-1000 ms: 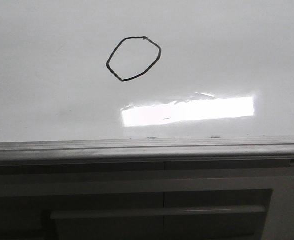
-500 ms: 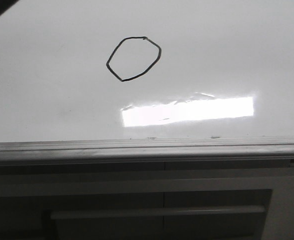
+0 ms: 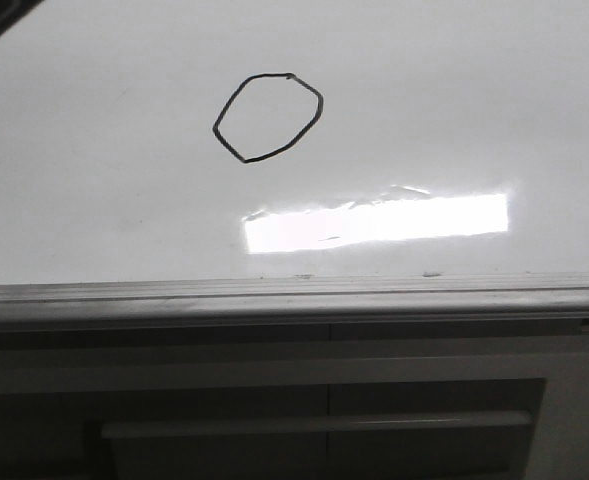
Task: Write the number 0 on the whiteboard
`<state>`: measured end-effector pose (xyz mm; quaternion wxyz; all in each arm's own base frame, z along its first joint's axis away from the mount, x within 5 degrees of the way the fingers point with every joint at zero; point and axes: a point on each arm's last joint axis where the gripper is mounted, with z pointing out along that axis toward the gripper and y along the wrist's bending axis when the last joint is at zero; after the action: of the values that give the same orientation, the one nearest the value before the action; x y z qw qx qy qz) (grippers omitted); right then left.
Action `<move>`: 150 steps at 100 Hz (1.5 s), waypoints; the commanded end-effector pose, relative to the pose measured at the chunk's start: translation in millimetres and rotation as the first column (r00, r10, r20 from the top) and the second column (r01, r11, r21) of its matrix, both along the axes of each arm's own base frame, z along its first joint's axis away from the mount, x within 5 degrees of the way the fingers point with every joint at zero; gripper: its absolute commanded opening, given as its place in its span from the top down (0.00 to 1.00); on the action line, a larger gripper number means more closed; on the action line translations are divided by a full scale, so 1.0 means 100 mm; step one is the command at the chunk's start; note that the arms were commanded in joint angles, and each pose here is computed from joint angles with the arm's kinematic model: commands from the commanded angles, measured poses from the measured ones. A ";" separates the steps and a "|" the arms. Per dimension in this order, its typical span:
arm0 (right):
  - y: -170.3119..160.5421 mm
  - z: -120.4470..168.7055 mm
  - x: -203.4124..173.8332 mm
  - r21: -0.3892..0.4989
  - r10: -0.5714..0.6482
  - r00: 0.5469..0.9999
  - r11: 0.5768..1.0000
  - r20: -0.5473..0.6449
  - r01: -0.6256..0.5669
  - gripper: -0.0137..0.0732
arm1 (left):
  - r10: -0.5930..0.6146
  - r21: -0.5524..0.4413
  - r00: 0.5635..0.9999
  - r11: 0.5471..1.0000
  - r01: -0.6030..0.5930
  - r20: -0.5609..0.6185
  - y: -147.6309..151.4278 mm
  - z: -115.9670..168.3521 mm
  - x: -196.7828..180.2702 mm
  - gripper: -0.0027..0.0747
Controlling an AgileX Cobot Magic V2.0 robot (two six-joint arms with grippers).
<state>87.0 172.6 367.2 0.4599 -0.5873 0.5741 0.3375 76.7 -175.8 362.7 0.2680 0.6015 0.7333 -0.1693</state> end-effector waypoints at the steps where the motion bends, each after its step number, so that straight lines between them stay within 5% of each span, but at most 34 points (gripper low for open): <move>1: -0.01 0.15 -0.10 0.064 0.059 0.997 0.996 -0.042 -0.057 0.90 | 0.056 -0.074 0.996 0.996 -0.050 0.075 -0.02 0.13 0.08 0.99; 57: 0.00 0.16 -0.10 0.079 0.056 0.997 0.996 -0.053 -0.052 0.88 | 0.060 -0.108 0.994 0.993 -0.050 0.089 -0.04 0.12 0.09 0.99; 65: 0.00 0.16 -0.09 0.082 0.050 0.997 0.996 -0.050 -0.045 0.78 | 0.060 -0.110 0.994 0.993 -0.050 0.090 -0.04 0.13 0.09 0.99; 84: -0.01 0.20 0.01 0.112 -0.057 0.998 0.992 0.012 0.055 0.31 | 0.062 -0.114 0.994 0.992 -0.052 0.086 -0.05 0.13 0.09 0.99; 92: -0.07 0.25 0.07 0.141 -0.136 0.989 0.982 0.057 0.127 0.24 | 0.099 -0.138 0.993 0.986 -0.090 0.060 -0.05 0.14 0.10 0.99; 125: -0.53 0.39 0.26 0.212 -0.409 0.907 0.899 0.102 0.382 0.29 | 0.280 -0.292 0.960 0.918 -0.270 -0.005 -0.07 0.12 0.26 0.99; 132: -0.63 0.38 0.25 0.212 -0.449 0.888 0.881 0.099 0.423 0.40 | 0.331 -0.323 0.943 0.890 -0.323 -0.032 -0.07 0.05 0.31 0.99; 147: -0.80 0.24 0.17 0.161 -0.479 0.873 0.872 0.087 0.462 0.90 | 0.468 -0.402 0.874 0.781 -0.478 -0.130 -0.05 -0.13 0.45 0.99; 150: -0.83 0.19 0.14 0.151 -0.487 0.870 0.869 0.080 0.472 0.92 | 0.496 -0.421 0.855 0.751 -0.509 -0.149 -0.04 -0.17 0.48 0.99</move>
<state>108.2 98.0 383.6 0.5874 -0.4315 0.6501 0.2147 117.4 -180.1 335.0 0.3662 0.3652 0.8282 -0.2161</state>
